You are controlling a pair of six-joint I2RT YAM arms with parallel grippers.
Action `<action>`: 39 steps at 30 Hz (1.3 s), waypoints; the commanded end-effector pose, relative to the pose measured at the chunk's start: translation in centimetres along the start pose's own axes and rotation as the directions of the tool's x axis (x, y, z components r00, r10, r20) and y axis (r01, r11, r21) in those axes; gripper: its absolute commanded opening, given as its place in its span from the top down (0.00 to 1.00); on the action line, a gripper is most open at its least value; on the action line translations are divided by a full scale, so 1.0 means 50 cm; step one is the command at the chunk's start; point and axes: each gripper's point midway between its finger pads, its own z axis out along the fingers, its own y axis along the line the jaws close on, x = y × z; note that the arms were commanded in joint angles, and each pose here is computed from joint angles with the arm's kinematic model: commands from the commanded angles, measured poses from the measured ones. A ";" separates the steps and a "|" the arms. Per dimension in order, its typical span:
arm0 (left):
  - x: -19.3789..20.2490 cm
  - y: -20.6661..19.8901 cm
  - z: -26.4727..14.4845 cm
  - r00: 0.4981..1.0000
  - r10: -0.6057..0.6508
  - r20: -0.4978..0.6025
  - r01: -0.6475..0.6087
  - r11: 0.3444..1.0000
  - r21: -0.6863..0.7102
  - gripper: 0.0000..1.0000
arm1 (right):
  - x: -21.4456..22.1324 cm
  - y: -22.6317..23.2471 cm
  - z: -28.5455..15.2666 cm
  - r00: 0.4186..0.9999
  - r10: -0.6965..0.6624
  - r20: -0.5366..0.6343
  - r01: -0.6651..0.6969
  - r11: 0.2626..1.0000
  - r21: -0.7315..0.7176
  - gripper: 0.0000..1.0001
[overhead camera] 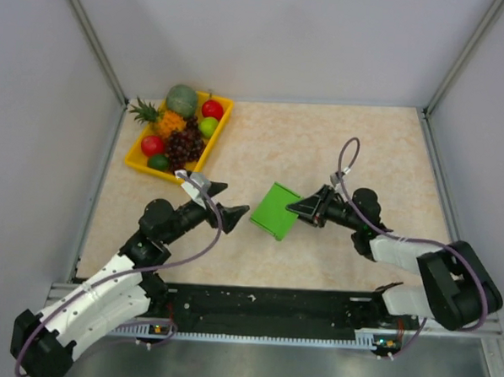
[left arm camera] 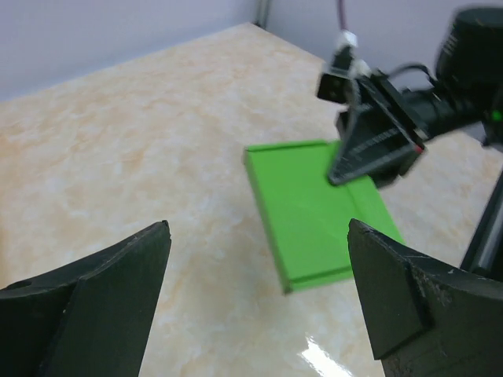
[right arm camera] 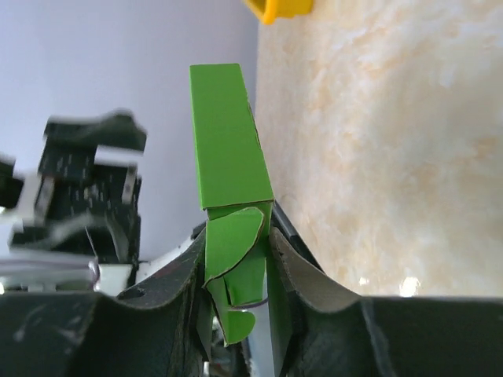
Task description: Fold the paper box
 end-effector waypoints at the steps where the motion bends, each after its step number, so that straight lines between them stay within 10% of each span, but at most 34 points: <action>1: 0.012 -0.028 0.002 0.952 0.302 -0.052 -0.303 0.953 -0.021 0.01 | -0.059 -0.001 -0.039 0.997 0.029 0.075 -0.043 0.979 0.198 0.76; 7: -0.021 -0.166 0.025 0.776 0.628 -0.059 -0.610 0.771 0.184 0.12 | -0.101 0.010 -0.091 0.985 0.133 0.110 -0.161 0.937 0.309 0.79; 11: 0.013 -0.205 0.050 0.415 0.909 -0.043 -0.880 0.413 0.234 0.09 | -0.104 0.063 -0.087 0.977 0.191 0.091 -0.209 0.940 0.271 0.78; 14: 0.063 -0.222 0.076 0.236 0.971 -0.044 -0.929 0.239 0.282 0.09 | -0.108 0.087 -0.092 0.971 0.209 0.116 -0.233 0.937 0.260 0.78; 22: 0.067 -0.230 0.136 0.135 0.991 -0.022 -0.978 0.136 0.160 0.15 | -0.106 0.125 -0.115 0.960 0.221 0.171 -0.257 0.937 0.234 0.78; 39: 0.062 -0.263 0.205 0.147 0.989 0.024 -0.987 0.145 0.075 0.49 | -0.098 0.135 -0.124 0.948 0.251 0.197 -0.292 0.931 0.219 0.78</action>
